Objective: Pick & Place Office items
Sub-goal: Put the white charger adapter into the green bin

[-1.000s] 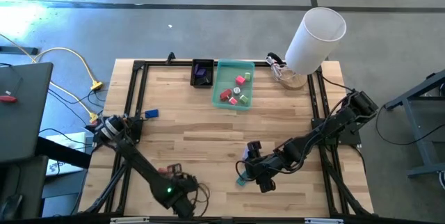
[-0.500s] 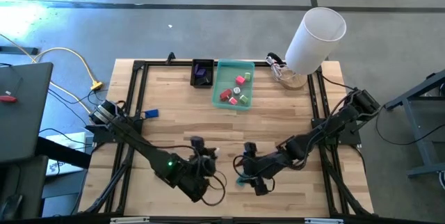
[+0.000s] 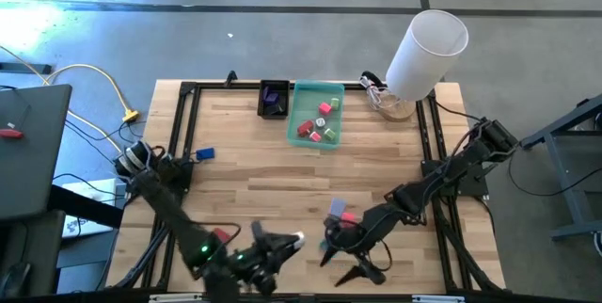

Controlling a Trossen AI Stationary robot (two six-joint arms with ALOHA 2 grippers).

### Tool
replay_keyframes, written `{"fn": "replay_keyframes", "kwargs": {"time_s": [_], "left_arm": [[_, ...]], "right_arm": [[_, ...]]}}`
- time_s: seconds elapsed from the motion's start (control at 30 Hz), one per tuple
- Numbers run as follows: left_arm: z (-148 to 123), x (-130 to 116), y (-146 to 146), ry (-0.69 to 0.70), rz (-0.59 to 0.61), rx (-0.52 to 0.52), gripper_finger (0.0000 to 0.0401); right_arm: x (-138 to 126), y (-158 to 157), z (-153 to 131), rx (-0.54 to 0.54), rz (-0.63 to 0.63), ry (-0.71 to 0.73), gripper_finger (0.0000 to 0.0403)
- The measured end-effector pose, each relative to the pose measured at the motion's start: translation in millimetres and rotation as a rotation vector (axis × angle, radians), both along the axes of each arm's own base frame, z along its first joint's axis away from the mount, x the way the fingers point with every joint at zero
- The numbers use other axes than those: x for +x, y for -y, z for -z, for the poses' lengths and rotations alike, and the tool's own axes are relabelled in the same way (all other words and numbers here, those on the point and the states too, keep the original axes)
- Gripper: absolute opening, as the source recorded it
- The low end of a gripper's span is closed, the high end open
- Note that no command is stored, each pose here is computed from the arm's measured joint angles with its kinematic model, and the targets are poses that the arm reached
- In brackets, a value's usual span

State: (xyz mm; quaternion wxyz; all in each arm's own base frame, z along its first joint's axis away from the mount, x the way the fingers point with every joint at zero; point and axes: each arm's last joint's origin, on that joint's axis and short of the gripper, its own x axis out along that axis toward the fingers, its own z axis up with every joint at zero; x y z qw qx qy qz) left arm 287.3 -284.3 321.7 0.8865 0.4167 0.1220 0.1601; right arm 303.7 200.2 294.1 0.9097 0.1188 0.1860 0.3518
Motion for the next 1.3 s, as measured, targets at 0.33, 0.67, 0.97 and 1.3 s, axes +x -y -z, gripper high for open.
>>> {"fn": "replay_keyframes", "kwargs": {"time_s": [0.33, 0.67, 0.97, 1.3], "left_arm": [[14, 8, 8, -0.037, 0.104, 0.010, 0.0123], [46, 15, 22, -0.139, 0.052, 0.271, 0.0123], [35, 21, 24, -0.083, 0.077, 0.291, 0.0123], [30, 32, 13, -0.089, 0.045, 0.358, 0.0123]], "right_arm": [[10, 15, 8, -0.150, 0.289, 0.034, 0.0252], [13, 17, 3, -0.179, 0.256, 0.119, 0.0252], [14, 18, 1, -0.153, 0.291, 0.133, 0.0252], [15, 19, 0, -0.199, 0.290, 0.171, 0.0252]]}}
